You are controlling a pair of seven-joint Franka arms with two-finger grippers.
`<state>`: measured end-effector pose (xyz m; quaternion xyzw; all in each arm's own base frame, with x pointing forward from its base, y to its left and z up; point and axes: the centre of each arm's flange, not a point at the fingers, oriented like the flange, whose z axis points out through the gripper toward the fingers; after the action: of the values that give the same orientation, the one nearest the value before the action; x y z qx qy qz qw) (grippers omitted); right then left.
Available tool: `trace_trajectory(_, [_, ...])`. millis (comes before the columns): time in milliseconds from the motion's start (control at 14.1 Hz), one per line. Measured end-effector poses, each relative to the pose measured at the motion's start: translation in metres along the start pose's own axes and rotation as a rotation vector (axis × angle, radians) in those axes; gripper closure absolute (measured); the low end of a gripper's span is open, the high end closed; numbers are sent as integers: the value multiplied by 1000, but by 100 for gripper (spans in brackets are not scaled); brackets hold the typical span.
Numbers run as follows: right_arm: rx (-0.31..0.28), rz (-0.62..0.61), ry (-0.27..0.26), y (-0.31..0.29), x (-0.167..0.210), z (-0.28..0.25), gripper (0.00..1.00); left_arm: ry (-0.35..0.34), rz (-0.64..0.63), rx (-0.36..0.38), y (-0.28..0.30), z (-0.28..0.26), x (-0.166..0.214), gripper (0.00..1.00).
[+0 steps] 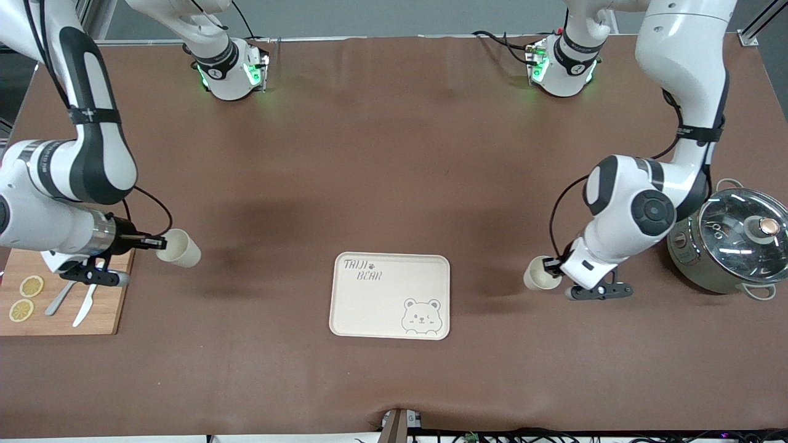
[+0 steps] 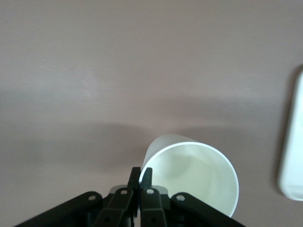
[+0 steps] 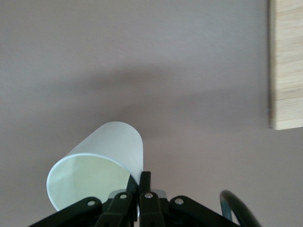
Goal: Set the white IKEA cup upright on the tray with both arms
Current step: 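Carry both cups toward the bear tray and lower them onto it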
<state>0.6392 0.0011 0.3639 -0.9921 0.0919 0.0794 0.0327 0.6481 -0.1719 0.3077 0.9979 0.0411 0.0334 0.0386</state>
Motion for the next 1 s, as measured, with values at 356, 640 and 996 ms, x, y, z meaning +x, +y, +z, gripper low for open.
trace_trajectory(356, [75, 107, 2, -99, 7, 23, 97, 3, -108, -16, 74, 7, -15, 97])
trace_trajectory(640, [101, 261, 60, -165, 5, 48, 97, 11, -203, -38, 133, 20, -20, 97])
trace_trajectory(996, [120, 407, 93, -262, -27, 94, 97, -21, -292, -31, 195, 62, -46, 97])
